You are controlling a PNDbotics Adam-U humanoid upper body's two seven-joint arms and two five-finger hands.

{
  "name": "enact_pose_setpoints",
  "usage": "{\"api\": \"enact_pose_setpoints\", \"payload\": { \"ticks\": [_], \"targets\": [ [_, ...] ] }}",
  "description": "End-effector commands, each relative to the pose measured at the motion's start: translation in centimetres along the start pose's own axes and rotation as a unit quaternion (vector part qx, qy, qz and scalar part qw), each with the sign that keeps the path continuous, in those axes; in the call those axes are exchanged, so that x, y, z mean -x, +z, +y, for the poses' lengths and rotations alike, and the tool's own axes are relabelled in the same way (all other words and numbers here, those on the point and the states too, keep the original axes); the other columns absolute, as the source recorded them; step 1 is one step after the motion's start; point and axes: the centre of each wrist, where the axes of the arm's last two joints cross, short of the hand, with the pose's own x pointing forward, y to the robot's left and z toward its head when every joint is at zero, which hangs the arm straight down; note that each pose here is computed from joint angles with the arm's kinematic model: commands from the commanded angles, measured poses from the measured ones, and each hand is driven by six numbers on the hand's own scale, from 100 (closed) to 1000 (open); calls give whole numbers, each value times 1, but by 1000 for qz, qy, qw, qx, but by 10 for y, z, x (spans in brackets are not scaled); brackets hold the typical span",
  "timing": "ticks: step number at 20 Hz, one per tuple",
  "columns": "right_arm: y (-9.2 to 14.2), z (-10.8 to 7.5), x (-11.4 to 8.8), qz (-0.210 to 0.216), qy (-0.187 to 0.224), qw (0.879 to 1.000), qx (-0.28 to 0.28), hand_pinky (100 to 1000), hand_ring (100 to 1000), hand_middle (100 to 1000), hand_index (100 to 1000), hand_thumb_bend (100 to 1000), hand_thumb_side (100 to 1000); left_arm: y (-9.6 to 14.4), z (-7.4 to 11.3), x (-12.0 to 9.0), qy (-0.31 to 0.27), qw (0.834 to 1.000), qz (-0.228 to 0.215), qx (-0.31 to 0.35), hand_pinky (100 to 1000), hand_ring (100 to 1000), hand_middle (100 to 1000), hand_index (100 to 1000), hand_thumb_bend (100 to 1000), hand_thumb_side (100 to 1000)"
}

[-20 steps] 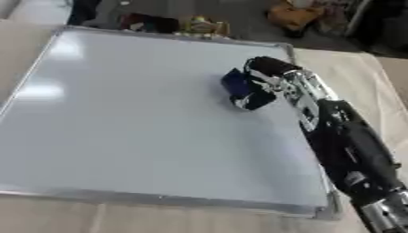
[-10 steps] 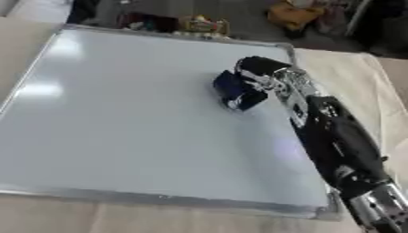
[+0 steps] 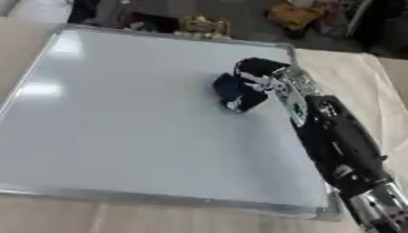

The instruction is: Wipe the whiteboard clean with a brush.

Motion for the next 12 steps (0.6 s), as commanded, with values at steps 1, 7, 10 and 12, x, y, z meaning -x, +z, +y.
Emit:
{"api": "enact_pose_setpoints", "payload": {
  "ticks": [1,7,10,12],
  "targets": [
    [1,-5,1,-5,12,1000,-5,658,752,283,188,442,520,-5,3,-6,-2,1000,-13,2,694,586,544,393,324,860],
    [5,-3,3,-14,8,1000,-13,663,755,294,285,450,525,-5,3,-6,-3,1000,-13,1,695,586,544,394,322,859],
    [6,-3,3,-18,7,1000,-16,664,756,294,293,441,535,-5,3,-6,-3,1000,-14,1,696,586,544,394,321,859],
    [7,-4,3,-20,7,1000,-16,664,755,293,306,416,549,-5,3,-6,-3,1000,-13,0,696,586,544,394,321,859]
  ]
}}
